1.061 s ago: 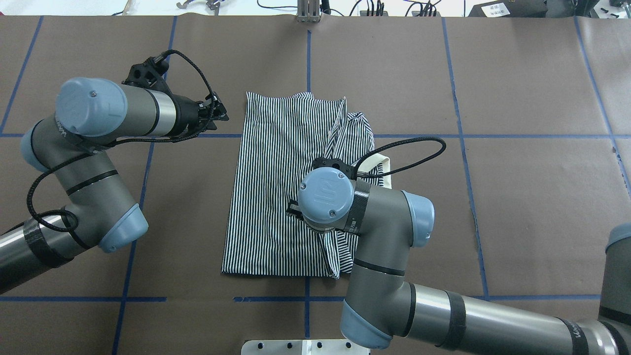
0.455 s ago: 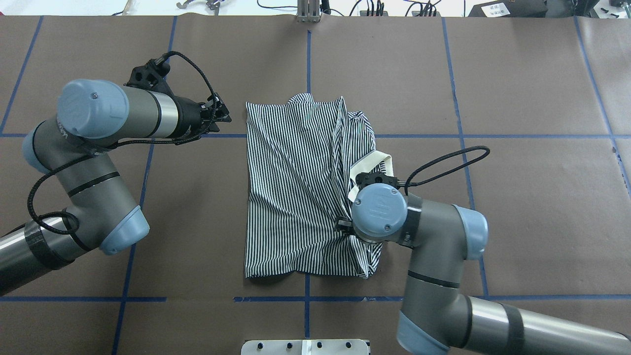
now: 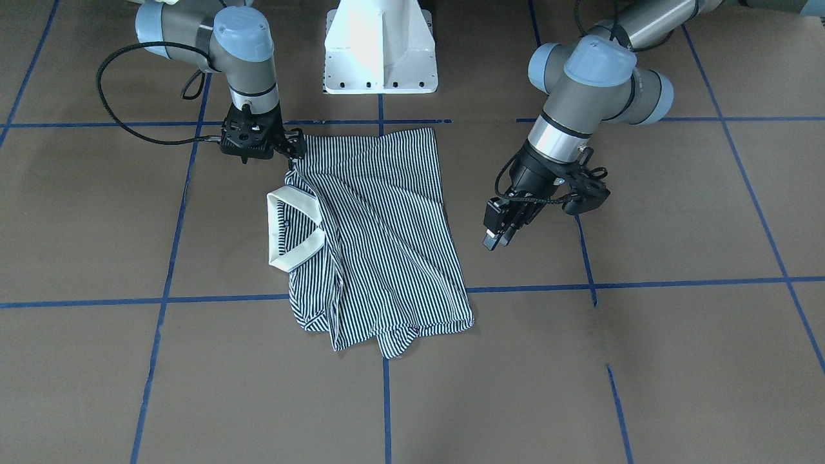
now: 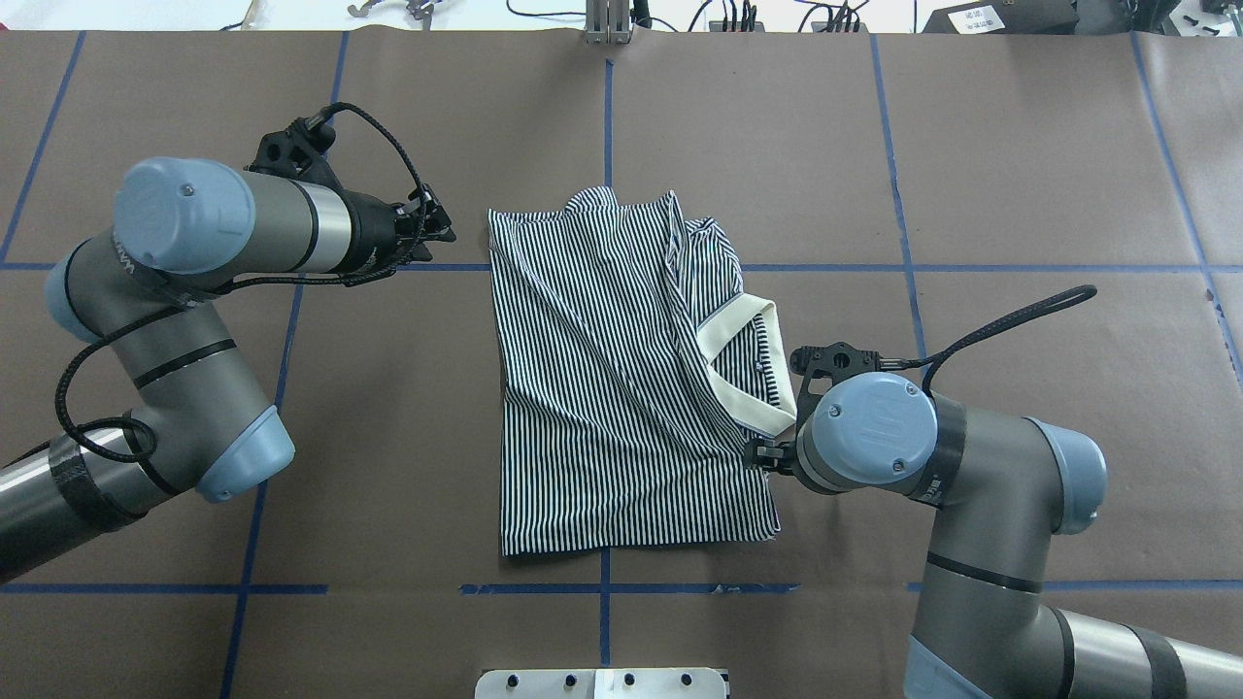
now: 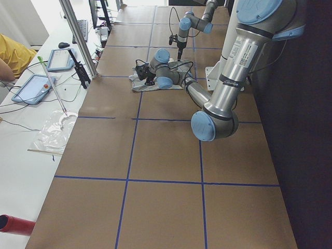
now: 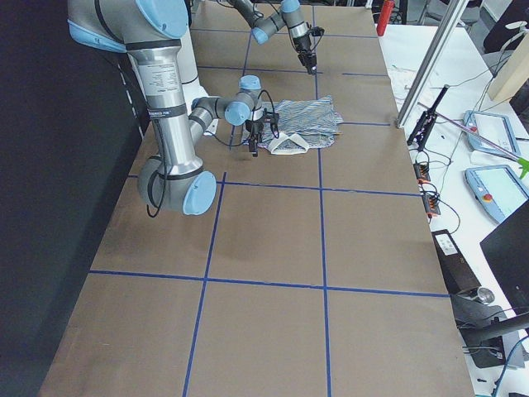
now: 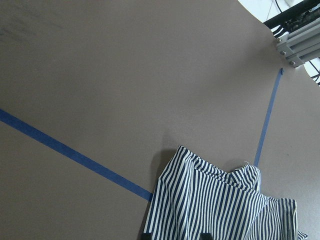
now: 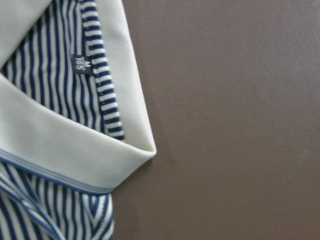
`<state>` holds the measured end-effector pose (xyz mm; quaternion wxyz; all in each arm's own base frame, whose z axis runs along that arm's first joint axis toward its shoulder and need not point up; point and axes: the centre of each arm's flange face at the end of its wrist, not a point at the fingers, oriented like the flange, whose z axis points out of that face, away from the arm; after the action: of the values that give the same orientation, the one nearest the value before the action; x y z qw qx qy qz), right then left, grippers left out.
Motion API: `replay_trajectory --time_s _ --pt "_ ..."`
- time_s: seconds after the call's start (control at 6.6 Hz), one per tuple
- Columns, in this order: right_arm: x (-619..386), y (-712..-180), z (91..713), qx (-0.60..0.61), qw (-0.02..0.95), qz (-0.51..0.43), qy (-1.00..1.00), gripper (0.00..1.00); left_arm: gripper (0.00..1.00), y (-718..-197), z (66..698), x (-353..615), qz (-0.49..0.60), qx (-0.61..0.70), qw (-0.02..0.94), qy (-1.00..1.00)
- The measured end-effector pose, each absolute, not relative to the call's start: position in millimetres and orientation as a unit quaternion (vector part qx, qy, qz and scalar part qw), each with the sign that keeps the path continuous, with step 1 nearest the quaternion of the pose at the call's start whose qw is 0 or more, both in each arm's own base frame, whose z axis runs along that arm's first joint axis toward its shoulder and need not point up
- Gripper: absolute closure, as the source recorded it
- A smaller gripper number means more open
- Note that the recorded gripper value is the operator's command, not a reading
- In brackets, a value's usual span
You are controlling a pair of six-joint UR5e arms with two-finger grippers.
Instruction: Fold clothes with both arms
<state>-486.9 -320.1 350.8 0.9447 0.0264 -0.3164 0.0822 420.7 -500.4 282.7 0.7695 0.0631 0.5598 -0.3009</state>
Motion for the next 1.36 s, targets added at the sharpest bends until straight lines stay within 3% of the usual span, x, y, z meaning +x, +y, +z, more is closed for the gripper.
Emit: replay_trajectory --time_s 0.3,0.91,1.21,1.36 --pt "-479.3 -312.8 339.7 0.034 0.939 0.096 -0.329 0.0 0.57 -499.2 280.9 420.6 -0.301 0.062 0.768 0.562" --pt "-533.3 -245.9 291.5 -0.005 0.887 0.272 -0.373 0.0 0.57 -500.3 285.4 422.4 -0.303 0.061 0.77 0.558" --pt "-543.4 -238.0 287.8 -0.009 0.876 0.298 -0.379 0.18 0.57 -500.0 285.6 423.1 -0.303 0.06 0.77 0.558" --pt "-541.6 -246.3 286.2 -0.006 0.871 0.309 -0.381 0.18 0.56 -499.8 285.0 422.9 -0.303 0.06 0.77 0.558"
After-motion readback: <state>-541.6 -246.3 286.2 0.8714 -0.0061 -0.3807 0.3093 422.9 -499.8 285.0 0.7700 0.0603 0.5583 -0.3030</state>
